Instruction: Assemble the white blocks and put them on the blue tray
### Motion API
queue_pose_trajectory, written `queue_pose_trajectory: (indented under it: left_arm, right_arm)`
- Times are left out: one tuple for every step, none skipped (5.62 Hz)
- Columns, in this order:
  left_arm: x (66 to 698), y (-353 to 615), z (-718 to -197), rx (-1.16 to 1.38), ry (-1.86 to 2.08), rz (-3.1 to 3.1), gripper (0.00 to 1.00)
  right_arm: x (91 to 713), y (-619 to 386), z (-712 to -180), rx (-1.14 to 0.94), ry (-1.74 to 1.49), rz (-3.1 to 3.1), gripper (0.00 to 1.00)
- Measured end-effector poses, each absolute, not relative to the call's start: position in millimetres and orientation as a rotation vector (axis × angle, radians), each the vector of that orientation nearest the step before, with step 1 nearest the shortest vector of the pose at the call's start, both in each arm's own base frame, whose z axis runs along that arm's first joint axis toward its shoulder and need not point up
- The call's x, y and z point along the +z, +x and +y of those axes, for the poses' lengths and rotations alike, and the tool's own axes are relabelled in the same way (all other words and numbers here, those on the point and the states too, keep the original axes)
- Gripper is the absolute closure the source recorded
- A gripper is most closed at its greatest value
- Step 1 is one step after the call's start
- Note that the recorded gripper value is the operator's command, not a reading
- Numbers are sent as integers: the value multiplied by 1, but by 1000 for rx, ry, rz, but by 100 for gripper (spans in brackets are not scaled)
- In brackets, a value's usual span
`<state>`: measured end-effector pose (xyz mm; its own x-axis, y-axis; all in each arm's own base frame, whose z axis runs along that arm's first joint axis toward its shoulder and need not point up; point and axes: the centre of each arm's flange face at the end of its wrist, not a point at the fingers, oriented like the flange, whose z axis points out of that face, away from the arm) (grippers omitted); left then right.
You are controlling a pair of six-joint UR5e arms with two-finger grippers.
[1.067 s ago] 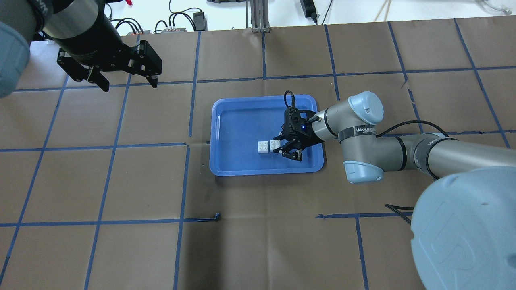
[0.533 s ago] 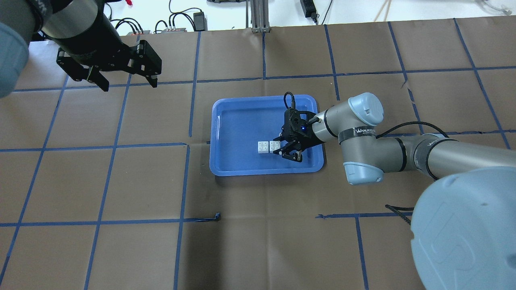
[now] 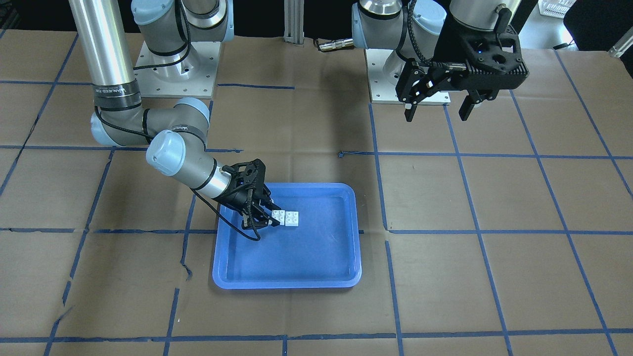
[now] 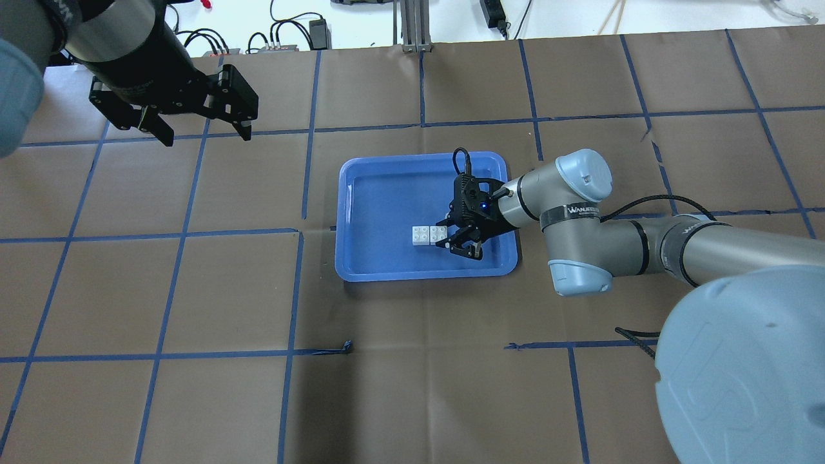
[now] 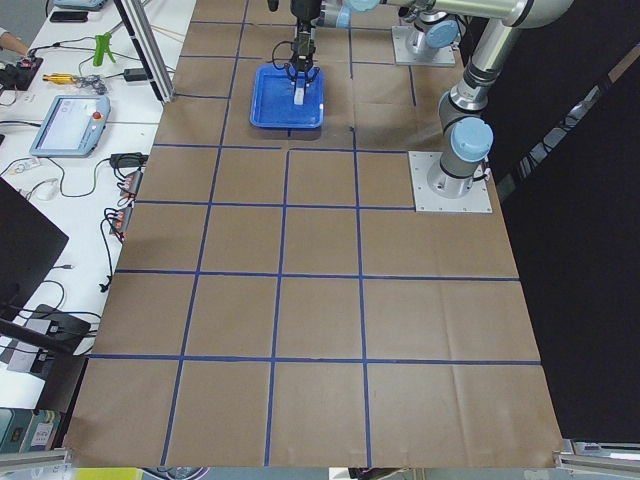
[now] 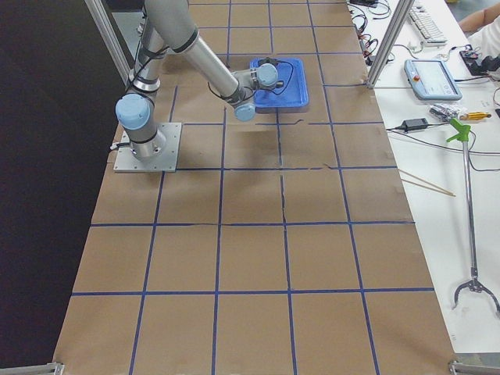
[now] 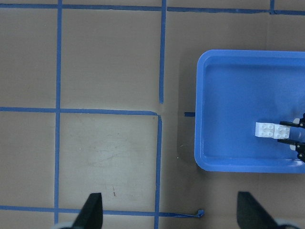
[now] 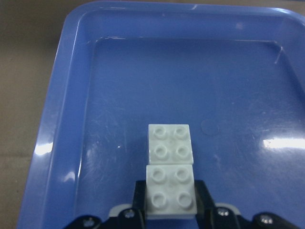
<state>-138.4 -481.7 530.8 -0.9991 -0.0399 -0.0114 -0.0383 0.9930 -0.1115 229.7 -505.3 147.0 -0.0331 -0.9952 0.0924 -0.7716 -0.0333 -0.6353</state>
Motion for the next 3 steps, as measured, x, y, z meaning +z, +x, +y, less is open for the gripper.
queue_pose_trajectory:
  left_arm:
    - [531, -138, -481, -175, -61, 3122, 1]
    - [532, -138, -481, -177, -60, 3123, 1]
    - [532, -138, -481, -178, -60, 3123, 1]
  right_arm:
    - [147, 231, -505, -768, -1850, 1846, 66]
    - [148, 231, -505, -773, -1845, 1839, 66]
    - [146, 232, -505, -773, -1842, 1836, 66]
